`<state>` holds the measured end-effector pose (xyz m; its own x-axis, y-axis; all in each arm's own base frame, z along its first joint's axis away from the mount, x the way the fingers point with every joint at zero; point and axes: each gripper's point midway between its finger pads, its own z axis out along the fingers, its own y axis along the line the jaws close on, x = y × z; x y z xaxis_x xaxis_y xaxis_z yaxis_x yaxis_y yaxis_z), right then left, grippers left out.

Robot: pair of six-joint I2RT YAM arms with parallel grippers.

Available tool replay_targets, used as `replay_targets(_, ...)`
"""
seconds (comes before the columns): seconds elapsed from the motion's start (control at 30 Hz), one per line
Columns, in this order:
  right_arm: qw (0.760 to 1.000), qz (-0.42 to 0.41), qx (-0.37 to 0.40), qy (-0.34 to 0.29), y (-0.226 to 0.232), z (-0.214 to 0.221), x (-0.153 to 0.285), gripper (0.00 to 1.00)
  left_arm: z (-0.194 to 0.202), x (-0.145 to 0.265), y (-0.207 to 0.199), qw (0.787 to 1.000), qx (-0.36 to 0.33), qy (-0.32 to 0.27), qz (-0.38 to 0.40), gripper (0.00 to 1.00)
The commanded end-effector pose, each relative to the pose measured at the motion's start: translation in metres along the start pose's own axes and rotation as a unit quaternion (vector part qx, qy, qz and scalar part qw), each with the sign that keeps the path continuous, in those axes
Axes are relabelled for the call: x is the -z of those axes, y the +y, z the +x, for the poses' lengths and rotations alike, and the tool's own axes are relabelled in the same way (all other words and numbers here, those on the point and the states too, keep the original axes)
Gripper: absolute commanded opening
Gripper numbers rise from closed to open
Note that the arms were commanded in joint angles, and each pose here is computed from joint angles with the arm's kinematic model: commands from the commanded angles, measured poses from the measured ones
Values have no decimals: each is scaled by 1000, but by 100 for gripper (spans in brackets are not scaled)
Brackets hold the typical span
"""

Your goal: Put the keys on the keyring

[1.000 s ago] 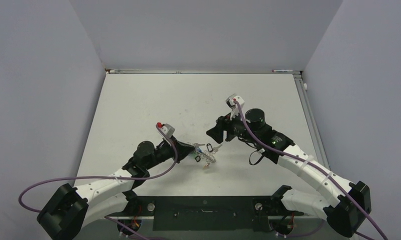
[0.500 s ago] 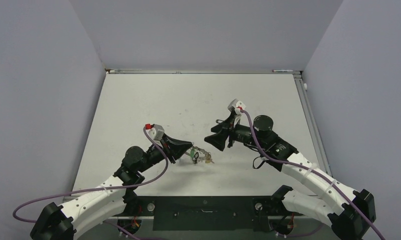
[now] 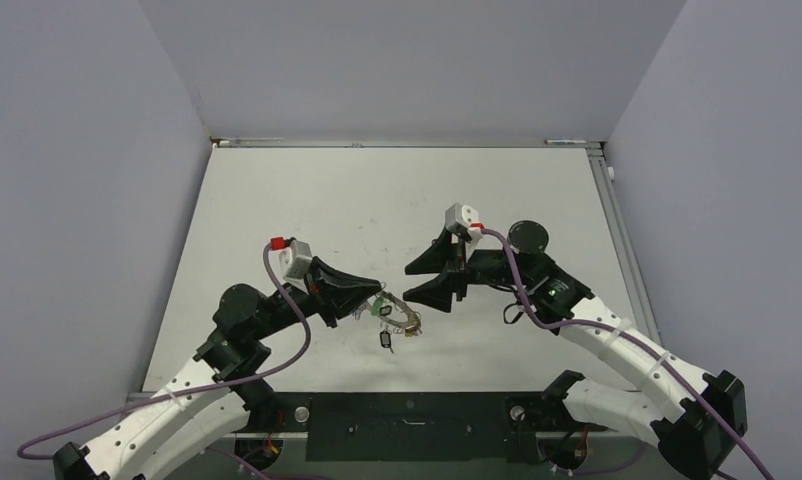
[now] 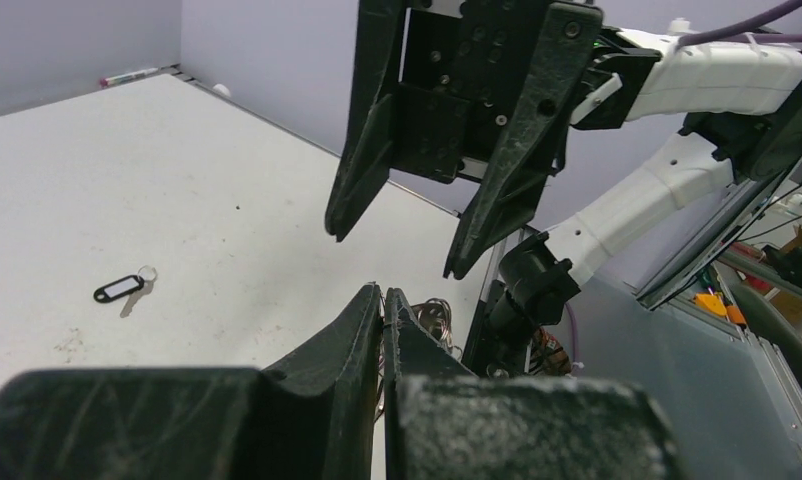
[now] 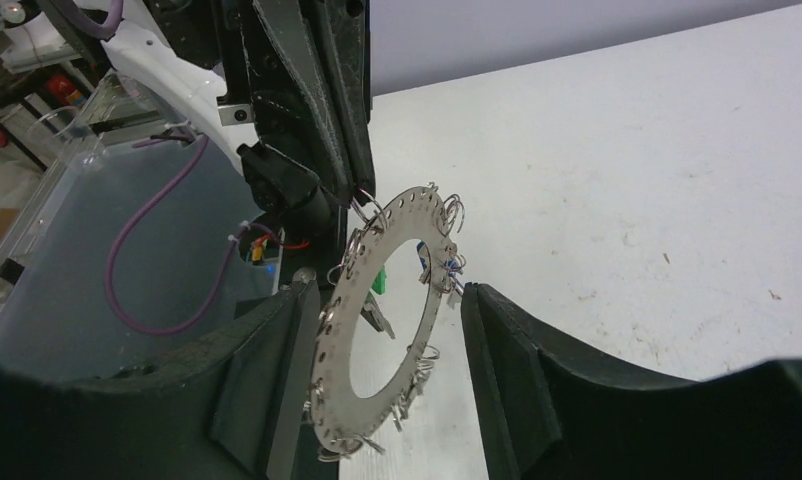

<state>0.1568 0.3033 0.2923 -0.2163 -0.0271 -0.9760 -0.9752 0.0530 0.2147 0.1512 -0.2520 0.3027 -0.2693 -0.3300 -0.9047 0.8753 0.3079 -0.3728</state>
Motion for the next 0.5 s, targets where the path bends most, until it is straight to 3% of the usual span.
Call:
replay_targets(0.0,995,-62,64,-33,16,-34,-5,55,-25,4,-30,998,-37,9,44,0)
replay_targets(0.47,989,-121,81,-29,48,-43,-29,49,-30,10,-43,995,-70,29,70,0)
